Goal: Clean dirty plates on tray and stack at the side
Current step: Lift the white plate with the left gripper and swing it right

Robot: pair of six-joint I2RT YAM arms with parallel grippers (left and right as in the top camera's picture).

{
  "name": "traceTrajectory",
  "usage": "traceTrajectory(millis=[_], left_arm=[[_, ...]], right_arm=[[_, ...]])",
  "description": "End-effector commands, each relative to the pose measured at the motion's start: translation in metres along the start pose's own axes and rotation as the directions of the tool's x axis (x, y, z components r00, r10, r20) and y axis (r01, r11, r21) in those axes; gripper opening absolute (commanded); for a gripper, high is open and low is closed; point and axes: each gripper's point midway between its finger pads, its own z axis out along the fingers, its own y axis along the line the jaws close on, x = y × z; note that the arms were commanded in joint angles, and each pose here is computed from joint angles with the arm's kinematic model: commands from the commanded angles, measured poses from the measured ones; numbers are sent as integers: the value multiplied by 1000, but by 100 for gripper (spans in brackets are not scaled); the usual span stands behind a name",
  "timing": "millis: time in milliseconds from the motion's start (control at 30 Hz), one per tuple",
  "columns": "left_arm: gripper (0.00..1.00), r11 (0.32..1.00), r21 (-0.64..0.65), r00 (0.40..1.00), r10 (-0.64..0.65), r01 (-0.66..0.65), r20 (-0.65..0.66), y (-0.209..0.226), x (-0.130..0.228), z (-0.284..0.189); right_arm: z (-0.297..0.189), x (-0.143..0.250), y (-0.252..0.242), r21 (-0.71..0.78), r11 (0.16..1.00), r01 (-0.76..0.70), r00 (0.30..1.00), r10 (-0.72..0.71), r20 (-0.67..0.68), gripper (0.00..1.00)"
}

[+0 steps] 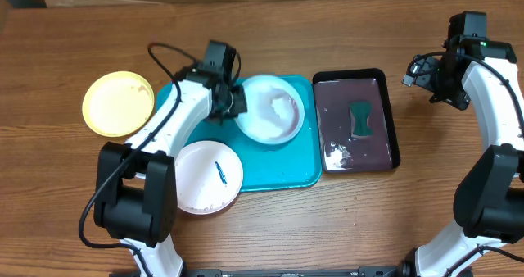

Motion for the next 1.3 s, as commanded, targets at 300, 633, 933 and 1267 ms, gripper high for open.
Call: traceTrajectory(millis=[300, 633, 933, 1267], left_arm=[[4, 991, 72, 971, 97, -115, 216, -49, -76, -88], [4, 980, -20, 928, 193, -197, 317, -85, -79, -102], [4, 934, -219, 847, 349, -282, 400, -117, -68, -112], [4, 774, -538, 640, 605, -334, 473, -164, -47, -151]], right_arm=[[-5, -4, 1, -6, 1000, -5, 1000, 5, 16, 100], [-5, -4, 1, -6, 1000, -5, 1000, 5, 16, 100], [-5, -4, 1, -6, 1000, -5, 1000, 5, 17, 100], [-5, -4, 1, -6, 1000, -5, 1000, 5, 16, 100]])
